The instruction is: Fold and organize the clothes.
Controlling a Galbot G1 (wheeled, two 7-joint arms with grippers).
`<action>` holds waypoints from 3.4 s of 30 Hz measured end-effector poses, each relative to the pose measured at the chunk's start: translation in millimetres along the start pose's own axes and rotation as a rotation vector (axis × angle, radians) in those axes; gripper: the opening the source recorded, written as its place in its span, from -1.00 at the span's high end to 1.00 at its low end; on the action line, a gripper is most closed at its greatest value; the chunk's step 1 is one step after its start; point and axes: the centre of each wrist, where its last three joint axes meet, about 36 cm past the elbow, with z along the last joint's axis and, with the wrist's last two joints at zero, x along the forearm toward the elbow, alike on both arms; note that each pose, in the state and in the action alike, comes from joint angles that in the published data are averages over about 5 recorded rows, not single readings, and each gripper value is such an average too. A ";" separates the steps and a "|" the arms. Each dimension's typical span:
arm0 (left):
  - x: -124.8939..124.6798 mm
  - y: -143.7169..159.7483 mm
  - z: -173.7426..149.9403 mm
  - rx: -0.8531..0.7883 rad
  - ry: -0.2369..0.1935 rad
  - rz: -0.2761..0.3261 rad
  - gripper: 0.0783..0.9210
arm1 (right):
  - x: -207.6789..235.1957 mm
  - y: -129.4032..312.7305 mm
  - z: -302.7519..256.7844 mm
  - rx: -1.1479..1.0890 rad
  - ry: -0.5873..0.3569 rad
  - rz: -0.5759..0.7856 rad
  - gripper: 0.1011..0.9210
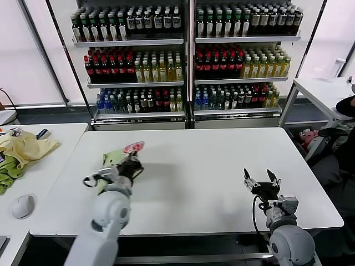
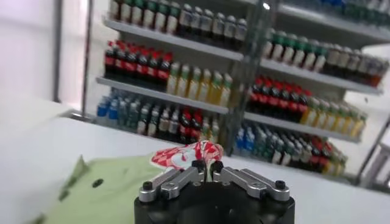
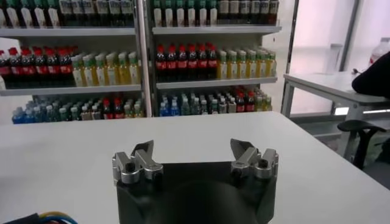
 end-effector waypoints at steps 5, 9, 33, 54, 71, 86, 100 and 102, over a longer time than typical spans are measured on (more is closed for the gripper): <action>-20.1 -56.3 22.0 -0.047 0.041 0.018 0.92 | -2.2 -3.7 -1.4 0.004 -0.006 0.005 -0.76; -29.9 -93.0 38.8 -0.094 0.067 0.044 0.92 | -4.6 -5.0 -1.8 0.006 -0.007 0.004 -0.76; 2.7 -124.7 80.2 -0.169 -0.088 0.213 -0.56 | -36.0 41.7 2.1 -0.025 0.007 -0.094 -0.76; 73.6 26.6 89.0 -0.154 -0.213 -0.046 -0.77 | -136.4 179.9 13.7 -0.138 0.172 -0.220 -0.76; 106.0 53.0 95.9 -0.166 -0.223 -0.098 -0.77 | -173.1 205.8 29.3 -0.053 0.244 -0.136 0.22; 111.3 53.0 98.3 -0.170 -0.221 -0.097 -0.77 | -217.6 147.7 20.9 0.086 0.204 -0.058 0.82; 115.2 44.2 101.7 -0.180 -0.228 -0.086 -0.77 | -241.5 91.6 14.8 0.205 0.020 -0.062 0.26; 117.0 43.1 101.8 -0.182 -0.228 -0.083 -0.77 | -236.2 86.5 17.0 0.209 -0.005 -0.063 0.13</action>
